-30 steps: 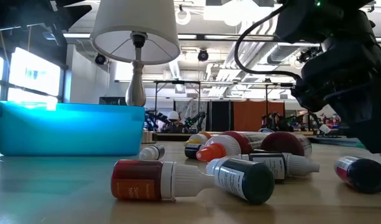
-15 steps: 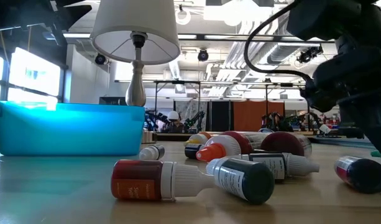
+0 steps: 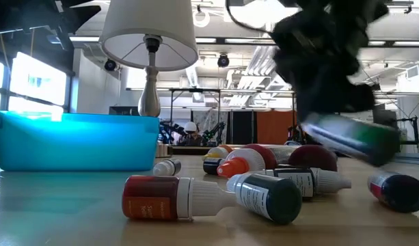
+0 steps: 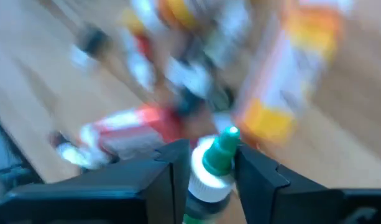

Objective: Pick & Place food coloring
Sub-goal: Put the large green food coloring bottle into the blue bin

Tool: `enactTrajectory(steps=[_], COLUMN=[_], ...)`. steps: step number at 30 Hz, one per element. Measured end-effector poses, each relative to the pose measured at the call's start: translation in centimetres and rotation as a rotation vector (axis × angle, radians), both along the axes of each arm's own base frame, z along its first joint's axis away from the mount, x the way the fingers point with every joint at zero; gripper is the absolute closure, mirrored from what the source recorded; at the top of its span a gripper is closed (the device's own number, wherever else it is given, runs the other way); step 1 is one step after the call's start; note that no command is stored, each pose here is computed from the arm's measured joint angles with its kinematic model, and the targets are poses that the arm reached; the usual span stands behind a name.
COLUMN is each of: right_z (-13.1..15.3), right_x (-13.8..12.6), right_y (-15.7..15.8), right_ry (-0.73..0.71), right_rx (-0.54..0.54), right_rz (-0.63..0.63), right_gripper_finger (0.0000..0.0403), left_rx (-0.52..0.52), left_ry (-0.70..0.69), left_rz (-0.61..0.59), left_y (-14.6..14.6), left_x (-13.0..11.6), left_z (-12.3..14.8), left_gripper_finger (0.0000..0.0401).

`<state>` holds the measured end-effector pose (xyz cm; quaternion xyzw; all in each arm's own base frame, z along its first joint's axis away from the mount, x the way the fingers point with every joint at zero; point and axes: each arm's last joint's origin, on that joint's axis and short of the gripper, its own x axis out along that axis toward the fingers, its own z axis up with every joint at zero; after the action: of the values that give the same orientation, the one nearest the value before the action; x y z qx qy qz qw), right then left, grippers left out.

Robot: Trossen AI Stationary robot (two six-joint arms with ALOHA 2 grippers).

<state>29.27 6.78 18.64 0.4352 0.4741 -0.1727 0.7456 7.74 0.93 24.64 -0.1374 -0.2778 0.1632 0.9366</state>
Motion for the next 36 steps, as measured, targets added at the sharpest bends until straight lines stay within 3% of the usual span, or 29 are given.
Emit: enactTrajectory(steps=[8, 11, 14, 18, 24, 29, 36], right_z=[5.2, 6.3, 6.9, 8.7, 8.5, 6.8, 5.1], right_x=[3.4, 4.5, 4.7, 4.3, 2.0, 0.4, 0.2], right_y=[-2.5, -3.4, -3.6, -3.0, -1.6, 0.3, 3.5], right_ry=[-0.268, -0.397, -0.466, -0.504, -0.196, 0.008, 0.028], right_rx=[-0.506, -0.599, -0.584, -0.571, -0.609, -0.528, -0.496], right_rz=[0.093, 0.142, 0.307, 0.412, 0.501, 0.537, 0.807], right_gripper_finger=[0.0351, 0.0383, 0.0401, 0.0377, 0.0314, 0.0270, 0.0247], left_rx=[-0.003, -0.003, -0.003, -0.003, -0.003, -0.003, -0.003], left_ry=[-0.001, -0.001, -0.001, 0.000, 0.001, 0.001, 0.002], left_rz=[0.004, 0.005, 0.005, 0.005, 0.005, 0.006, 0.006], left_y=[0.0, 0.0, 0.0, 0.0, 0.0, 0.0, 0.0], left_x=[0.0, 0.0, 0.0, 0.0, 0.0, 0.0, 0.0], left_z=[0.0, 0.0, 0.0, 0.0, 0.0, 0.0, 0.0], left_gripper_finger=[0.0273, 0.0273, 0.0273, 0.0273, 0.0273, 0.0273, 0.0273])
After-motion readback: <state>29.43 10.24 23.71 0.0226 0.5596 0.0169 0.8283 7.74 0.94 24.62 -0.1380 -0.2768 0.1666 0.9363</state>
